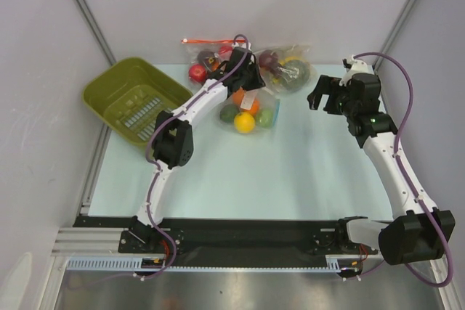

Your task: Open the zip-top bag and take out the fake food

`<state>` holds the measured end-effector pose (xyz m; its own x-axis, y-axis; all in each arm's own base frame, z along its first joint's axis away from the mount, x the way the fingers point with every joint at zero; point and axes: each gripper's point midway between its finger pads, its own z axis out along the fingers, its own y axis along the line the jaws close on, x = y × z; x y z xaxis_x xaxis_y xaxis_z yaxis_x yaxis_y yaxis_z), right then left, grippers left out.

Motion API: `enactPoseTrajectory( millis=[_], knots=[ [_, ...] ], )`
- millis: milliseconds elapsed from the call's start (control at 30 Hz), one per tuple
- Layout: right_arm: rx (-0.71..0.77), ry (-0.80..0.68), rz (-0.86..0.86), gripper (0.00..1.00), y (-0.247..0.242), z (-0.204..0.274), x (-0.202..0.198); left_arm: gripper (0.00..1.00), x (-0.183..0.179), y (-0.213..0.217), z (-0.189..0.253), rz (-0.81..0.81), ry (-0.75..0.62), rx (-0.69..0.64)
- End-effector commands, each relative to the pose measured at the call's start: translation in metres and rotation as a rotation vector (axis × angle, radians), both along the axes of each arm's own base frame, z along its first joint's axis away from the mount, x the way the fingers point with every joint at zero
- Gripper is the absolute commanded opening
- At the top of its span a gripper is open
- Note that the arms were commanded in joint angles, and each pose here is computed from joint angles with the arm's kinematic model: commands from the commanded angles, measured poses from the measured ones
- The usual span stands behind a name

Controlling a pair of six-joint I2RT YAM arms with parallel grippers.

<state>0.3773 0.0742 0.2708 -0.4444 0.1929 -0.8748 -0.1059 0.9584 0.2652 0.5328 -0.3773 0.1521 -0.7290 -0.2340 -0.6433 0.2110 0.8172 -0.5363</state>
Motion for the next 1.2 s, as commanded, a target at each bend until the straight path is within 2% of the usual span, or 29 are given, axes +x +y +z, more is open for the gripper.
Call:
enactPoseTrajectory(
  millis=[0, 200, 333, 433, 500, 567, 600, 667, 700, 767, 967, 1167],
  knots=[
    [0.023, -0.040, 0.017, 0.98, 0.005, 0.008, 0.001, 0.00, 0.009, -0.001, 0.067, -0.013, -0.155, -0.073],
    [0.009, -0.040, 0.043, 0.98, 0.007, 0.008, 0.002, 0.00, -0.005, 0.005, 0.156, -0.090, -0.276, -0.207],
    [0.005, -0.045, 0.063, 0.98, 0.010, 0.011, 0.002, 0.00, -0.023, 0.020, 0.208, -0.118, -0.305, -0.296],
    [0.000, -0.053, 0.073, 0.97, 0.011, 0.015, 0.001, 0.00, -0.041, 0.029, 0.228, -0.161, -0.286, -0.330],
    [0.003, -0.068, 0.091, 0.97, 0.014, 0.019, -0.001, 0.00, -0.057, 0.030, 0.228, -0.221, -0.229, -0.373],
    [0.014, -0.086, 0.116, 0.97, 0.021, 0.024, -0.003, 0.00, -0.076, 0.031, 0.246, -0.261, -0.226, -0.422],
    [0.020, -0.093, 0.127, 0.97, 0.024, 0.025, -0.005, 0.00, -0.087, 0.028, 0.237, -0.304, -0.188, -0.439],
    [0.030, -0.103, 0.155, 0.97, 0.033, 0.027, -0.008, 0.00, -0.108, 0.029, 0.264, -0.353, -0.212, -0.510],
    [0.037, -0.111, 0.181, 0.97, 0.041, 0.026, -0.010, 0.00, -0.114, 0.028, 0.256, -0.367, -0.183, -0.524],
    [0.064, -0.143, 0.247, 0.98, 0.056, 0.031, -0.015, 0.00, -0.133, 0.031, 0.278, -0.413, -0.205, -0.580],
    [0.174, -0.191, 0.338, 0.98, 0.087, 0.025, -0.026, 0.00, -0.162, 0.036, 0.287, -0.457, -0.173, -0.643],
    [0.158, -0.217, 0.369, 0.98, 0.097, 0.022, -0.031, 0.00, -0.183, 0.036, 0.290, -0.541, -0.134, -0.682]
  ],
)
